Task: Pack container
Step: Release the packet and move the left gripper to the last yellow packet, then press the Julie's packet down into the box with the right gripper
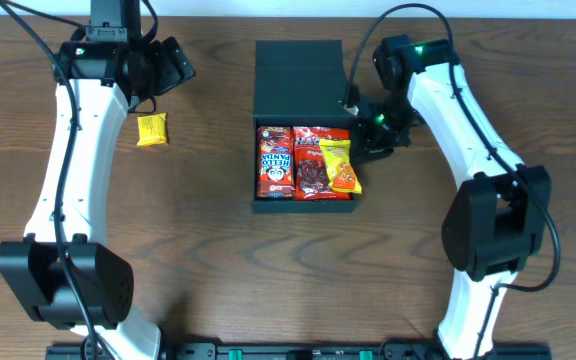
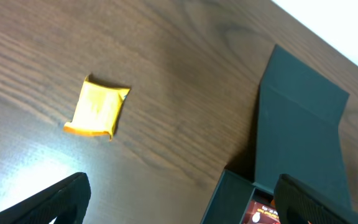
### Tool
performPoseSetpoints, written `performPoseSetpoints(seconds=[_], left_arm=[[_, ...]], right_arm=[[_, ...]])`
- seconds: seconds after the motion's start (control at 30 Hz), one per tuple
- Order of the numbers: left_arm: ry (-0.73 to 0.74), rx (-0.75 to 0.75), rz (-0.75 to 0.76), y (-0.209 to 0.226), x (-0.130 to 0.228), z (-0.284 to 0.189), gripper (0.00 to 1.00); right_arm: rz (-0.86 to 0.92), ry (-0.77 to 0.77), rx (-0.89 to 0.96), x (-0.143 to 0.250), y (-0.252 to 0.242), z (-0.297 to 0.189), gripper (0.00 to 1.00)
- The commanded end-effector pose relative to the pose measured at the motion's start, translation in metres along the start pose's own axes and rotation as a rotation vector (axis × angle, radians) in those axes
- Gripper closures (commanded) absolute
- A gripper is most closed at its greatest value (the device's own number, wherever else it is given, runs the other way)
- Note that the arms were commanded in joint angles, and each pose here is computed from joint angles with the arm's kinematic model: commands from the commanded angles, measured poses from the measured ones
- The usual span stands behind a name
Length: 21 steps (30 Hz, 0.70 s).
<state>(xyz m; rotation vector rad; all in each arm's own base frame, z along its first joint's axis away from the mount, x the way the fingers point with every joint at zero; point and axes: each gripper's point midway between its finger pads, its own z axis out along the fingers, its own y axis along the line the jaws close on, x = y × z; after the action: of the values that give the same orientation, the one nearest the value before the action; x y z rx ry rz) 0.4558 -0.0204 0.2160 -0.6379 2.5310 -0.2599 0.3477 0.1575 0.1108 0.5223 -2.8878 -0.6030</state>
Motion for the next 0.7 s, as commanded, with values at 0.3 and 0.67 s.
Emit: performPoseSetpoints(seconds=[0.3,0.67], left_arm=[[-0.047,0.02,0.047,-0.005,-0.012,-0.006,0.05],[-0.063,0.03,0.047,-0.008,-0.016,-0.006,0.05]], right_arm=[[-0.062,0.037,0.01,0.009,0.005,0.033,0.98],[-0.055,0.026,0.012,0.008,-0.004,0.056,0.98]])
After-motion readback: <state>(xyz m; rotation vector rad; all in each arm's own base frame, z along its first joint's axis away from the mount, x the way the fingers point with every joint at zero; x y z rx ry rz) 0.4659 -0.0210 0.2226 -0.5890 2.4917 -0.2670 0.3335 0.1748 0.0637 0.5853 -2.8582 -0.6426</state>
